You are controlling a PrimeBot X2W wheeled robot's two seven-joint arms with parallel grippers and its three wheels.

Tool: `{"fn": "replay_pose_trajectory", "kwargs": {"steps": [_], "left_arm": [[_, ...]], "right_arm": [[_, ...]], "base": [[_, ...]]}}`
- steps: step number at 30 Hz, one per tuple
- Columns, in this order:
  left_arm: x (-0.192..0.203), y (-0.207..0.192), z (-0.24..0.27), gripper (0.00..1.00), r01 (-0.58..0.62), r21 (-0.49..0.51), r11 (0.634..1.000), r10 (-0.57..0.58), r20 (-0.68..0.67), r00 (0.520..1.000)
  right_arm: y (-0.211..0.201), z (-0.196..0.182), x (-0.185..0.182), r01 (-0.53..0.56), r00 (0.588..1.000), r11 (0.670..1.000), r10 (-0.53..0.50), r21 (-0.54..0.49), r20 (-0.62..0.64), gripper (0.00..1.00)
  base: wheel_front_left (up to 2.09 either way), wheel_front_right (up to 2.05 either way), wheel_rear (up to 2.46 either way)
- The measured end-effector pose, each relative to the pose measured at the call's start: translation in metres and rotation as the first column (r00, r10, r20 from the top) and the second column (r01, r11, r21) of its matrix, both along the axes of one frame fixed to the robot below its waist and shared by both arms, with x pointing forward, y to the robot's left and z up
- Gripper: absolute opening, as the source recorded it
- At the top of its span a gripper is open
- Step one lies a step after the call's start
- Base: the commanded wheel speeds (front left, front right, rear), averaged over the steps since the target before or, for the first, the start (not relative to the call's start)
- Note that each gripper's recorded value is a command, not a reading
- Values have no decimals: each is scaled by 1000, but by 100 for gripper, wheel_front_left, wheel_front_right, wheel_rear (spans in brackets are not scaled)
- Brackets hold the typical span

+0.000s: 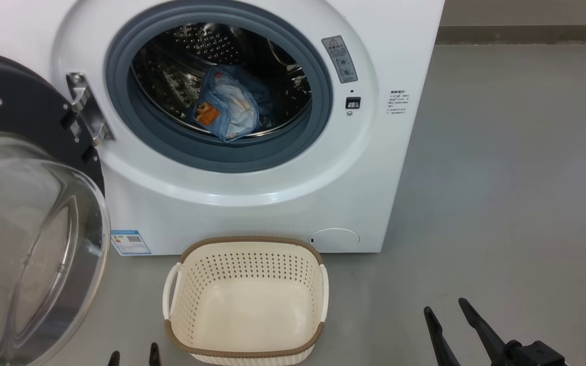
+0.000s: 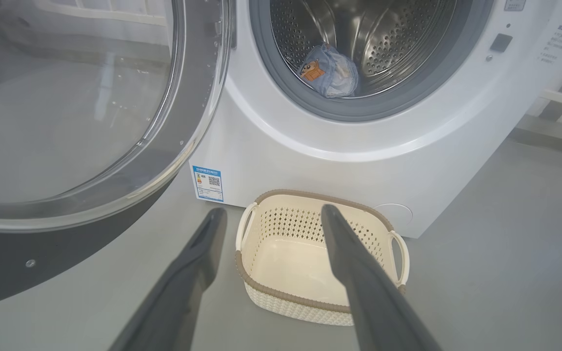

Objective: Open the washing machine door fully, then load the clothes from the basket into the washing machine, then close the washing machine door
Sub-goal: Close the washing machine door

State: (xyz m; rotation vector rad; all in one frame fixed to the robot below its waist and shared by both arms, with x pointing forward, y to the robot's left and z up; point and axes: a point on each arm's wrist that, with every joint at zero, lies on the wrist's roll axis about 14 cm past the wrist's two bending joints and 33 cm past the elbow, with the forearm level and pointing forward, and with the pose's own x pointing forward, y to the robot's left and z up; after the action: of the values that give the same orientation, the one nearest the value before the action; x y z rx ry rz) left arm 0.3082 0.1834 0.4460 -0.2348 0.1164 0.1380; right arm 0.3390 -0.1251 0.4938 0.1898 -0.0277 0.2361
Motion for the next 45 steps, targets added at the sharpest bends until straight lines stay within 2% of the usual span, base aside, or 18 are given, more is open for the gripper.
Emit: {"fn": "replay_pose_trajectory", "kwargs": {"steps": [13,21,29,36,40,44,45], "left_arm": [[-13,20,7,100,-81,13,997,81,22,996],[-40,50,9,100,-207,18,978,207,30,978],[-81,82,9,100,-363,14,932,363,31,931],[-118,115,15,100,-522,-7,853,521,42,852],[-129,126,17,100,-575,-2,818,574,37,818],[-134,132,17,100,-604,-1,797,604,31,797],[-136,133,17,76,-613,-9,790,613,28,789]], "right_arm": [[27,2,5,-89,996,996,89,-3,8,100],[77,0,6,-256,967,967,256,-4,-1,100],[133,8,7,-421,907,907,421,-9,20,100],[189,19,6,-582,810,812,583,-33,57,100],[209,17,7,-634,771,772,635,-32,54,100],[218,13,9,-655,755,756,655,-8,39,100],[220,12,9,-659,751,752,659,-6,37,100]], "base": [[0,0,0],[0,0,0],[0,0,0],[0,0,0],[0,0,0],[0,0,0],[0,0,0]]}}
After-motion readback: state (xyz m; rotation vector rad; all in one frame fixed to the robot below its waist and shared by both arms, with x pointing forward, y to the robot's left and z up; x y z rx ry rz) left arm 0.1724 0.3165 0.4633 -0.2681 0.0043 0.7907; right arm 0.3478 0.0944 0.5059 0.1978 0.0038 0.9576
